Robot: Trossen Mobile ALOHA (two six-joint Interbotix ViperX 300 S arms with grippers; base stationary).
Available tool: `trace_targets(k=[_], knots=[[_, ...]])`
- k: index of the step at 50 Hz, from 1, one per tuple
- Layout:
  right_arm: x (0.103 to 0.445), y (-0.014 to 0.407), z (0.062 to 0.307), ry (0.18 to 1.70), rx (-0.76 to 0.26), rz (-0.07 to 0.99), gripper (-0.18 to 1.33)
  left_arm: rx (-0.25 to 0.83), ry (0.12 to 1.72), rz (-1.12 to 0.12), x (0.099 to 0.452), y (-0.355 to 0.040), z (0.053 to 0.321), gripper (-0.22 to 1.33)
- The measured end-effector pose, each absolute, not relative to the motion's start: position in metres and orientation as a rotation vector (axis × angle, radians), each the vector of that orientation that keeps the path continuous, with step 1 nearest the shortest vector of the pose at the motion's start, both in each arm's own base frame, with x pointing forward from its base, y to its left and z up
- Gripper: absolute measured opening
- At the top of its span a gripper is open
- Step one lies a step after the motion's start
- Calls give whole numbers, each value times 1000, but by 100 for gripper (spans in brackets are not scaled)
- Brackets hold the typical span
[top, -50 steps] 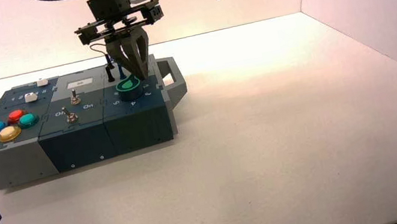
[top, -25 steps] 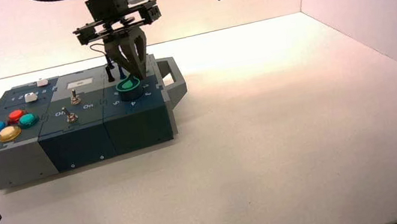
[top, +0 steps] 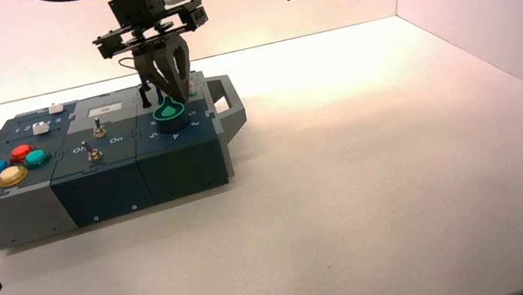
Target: Turn the knob to position 1.
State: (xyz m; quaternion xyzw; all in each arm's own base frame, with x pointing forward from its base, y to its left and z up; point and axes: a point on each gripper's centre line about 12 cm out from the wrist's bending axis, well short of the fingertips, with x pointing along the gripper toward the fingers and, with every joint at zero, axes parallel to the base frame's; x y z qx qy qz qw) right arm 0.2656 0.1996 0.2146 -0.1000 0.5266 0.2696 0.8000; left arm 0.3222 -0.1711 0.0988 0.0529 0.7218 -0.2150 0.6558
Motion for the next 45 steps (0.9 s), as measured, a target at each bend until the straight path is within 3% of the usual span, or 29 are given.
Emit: trace_targets(k=[45], knots=[[292, 189, 182, 1176, -180, 500, -14, 180, 1540, -618, 347, -213, 138, -16]])
